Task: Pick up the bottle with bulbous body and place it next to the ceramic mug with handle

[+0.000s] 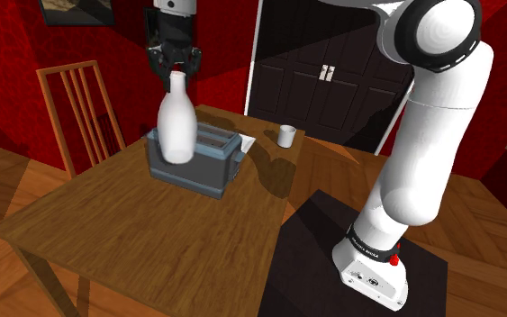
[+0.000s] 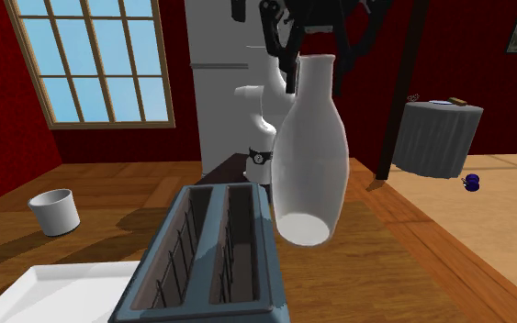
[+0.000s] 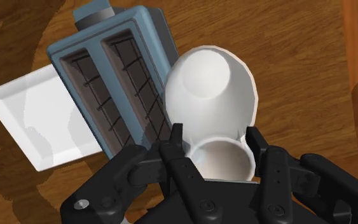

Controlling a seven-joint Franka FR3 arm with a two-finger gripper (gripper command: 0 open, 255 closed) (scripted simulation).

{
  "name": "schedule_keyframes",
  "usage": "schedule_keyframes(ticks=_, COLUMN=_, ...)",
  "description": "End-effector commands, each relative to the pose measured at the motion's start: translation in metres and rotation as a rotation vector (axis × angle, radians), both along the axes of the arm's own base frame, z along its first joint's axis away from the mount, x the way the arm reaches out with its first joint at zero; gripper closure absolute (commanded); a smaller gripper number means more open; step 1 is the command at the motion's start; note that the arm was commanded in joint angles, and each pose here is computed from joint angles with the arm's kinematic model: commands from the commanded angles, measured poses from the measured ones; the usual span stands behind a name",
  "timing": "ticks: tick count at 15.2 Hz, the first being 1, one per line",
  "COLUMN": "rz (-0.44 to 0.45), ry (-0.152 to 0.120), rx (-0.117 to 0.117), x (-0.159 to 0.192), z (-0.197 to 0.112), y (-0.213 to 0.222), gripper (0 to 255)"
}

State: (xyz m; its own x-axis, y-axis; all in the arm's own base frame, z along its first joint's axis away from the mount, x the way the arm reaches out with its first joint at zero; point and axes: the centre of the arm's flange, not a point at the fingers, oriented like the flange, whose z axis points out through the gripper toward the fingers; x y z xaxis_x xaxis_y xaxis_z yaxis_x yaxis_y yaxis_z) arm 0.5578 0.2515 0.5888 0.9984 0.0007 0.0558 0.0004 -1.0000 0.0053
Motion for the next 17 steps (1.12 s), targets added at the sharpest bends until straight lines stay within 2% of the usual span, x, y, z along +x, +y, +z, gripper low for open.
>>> schedule_keyframes(ticks=1, rz=-0.002, ry=0.001, rx=-0.002, x=-0.001, z=0.007, y=-0.024, gripper=255)
schedule_keyframes(ticks=17, rz=-0.002, ry=0.001, rx=-0.002, x=-0.021, z=0.071, y=-0.224, gripper=255)
